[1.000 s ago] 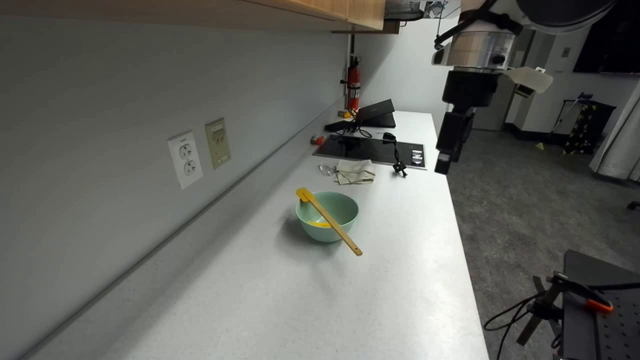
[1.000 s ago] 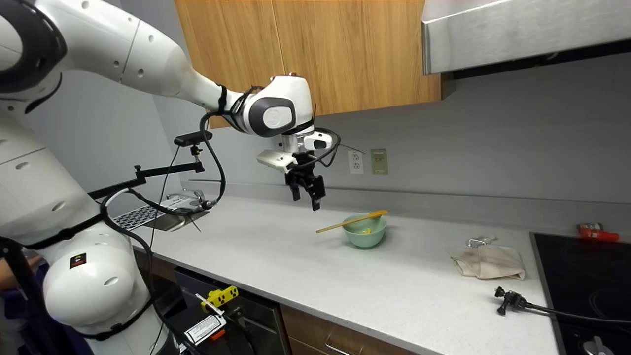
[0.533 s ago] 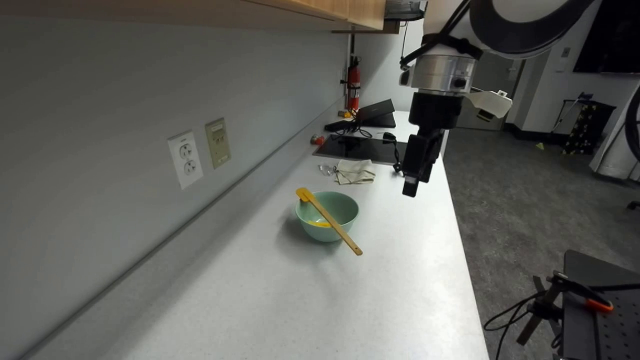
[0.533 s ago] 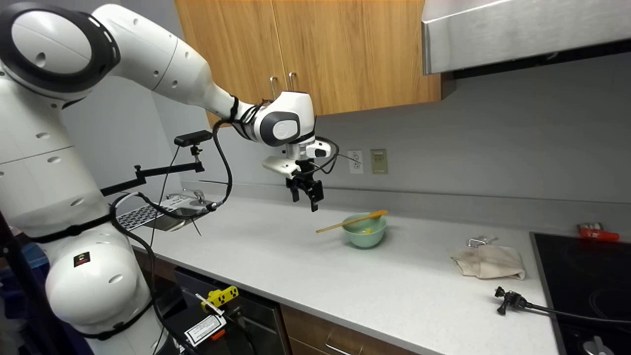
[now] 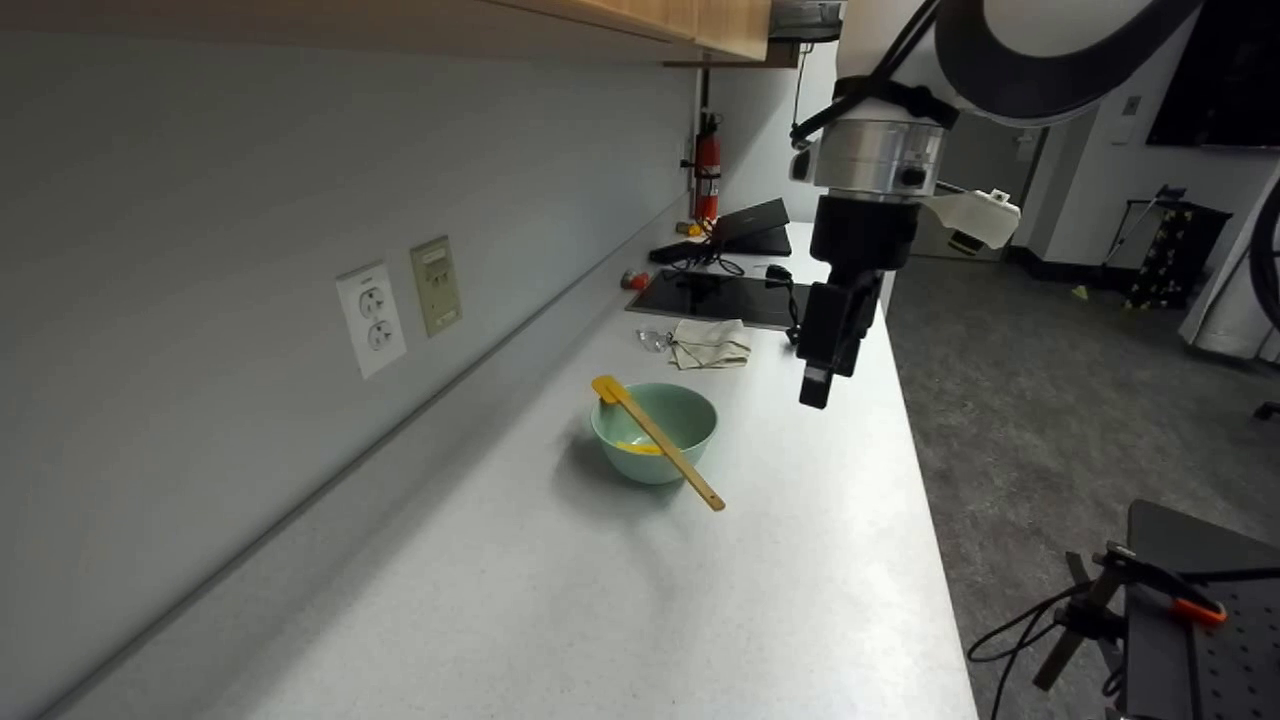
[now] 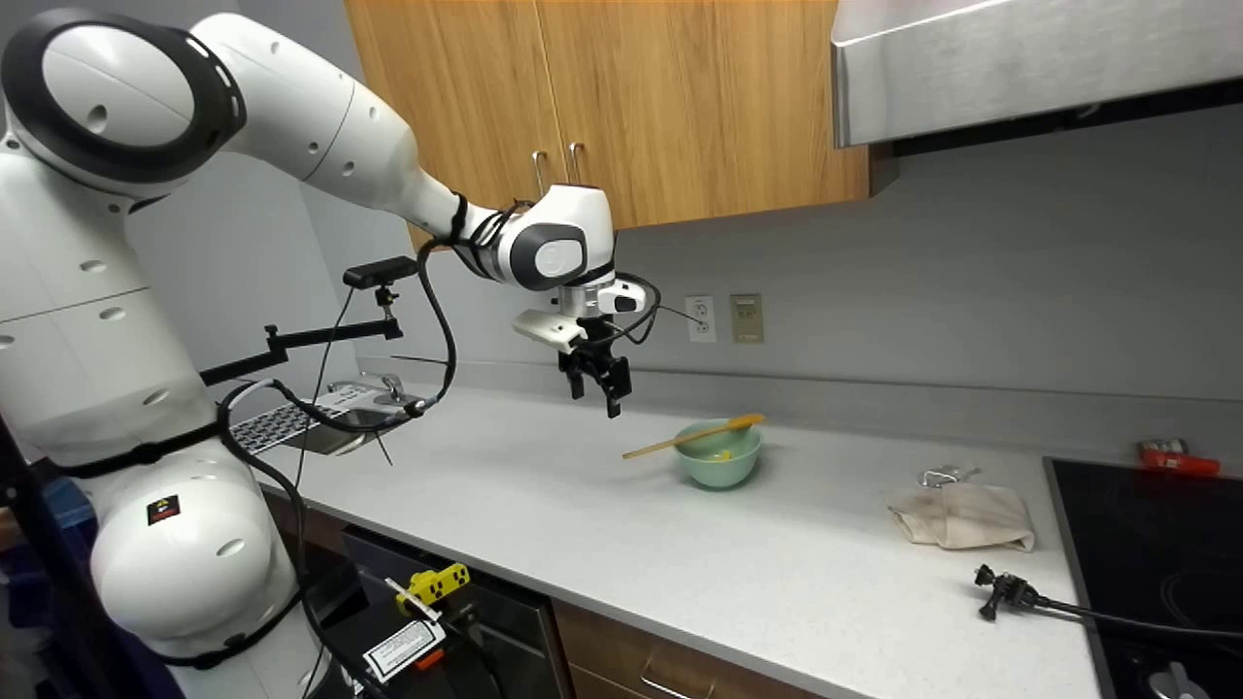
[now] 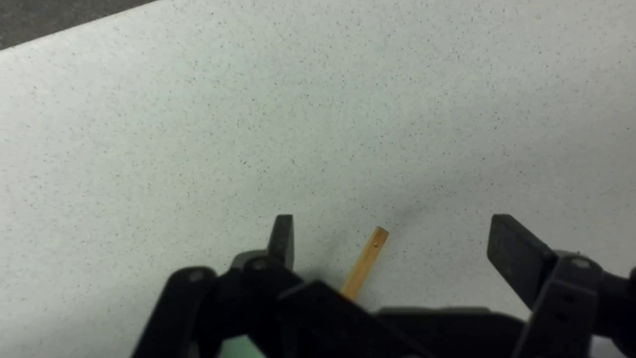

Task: Stir the contents in the green bow using the spatula

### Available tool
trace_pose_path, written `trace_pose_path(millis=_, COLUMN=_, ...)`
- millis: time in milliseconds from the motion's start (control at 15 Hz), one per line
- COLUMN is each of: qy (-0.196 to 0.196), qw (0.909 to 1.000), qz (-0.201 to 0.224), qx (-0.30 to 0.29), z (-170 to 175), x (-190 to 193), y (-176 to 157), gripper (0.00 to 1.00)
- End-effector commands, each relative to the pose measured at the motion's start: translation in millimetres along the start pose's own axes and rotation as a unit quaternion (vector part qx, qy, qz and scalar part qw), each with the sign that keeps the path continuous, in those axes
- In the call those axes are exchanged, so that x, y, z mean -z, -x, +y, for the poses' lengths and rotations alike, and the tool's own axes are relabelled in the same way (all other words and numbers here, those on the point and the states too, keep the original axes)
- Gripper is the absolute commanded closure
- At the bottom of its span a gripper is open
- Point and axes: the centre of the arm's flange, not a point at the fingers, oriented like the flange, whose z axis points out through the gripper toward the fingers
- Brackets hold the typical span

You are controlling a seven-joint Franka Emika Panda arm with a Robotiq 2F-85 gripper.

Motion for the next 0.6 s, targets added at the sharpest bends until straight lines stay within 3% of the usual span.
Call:
trace_pose_path(millis=0, qy=0.004, qw=0.9967, qz=0.018, qx=-0.079, z=11, x=-27, y=-32, gripper=0.00)
trace_pose_path(millis=533, qy=0.033, qw=0.9724, qz=0.079, qx=-0.217, z=10, x=-86, y=-89, gripper=0.00)
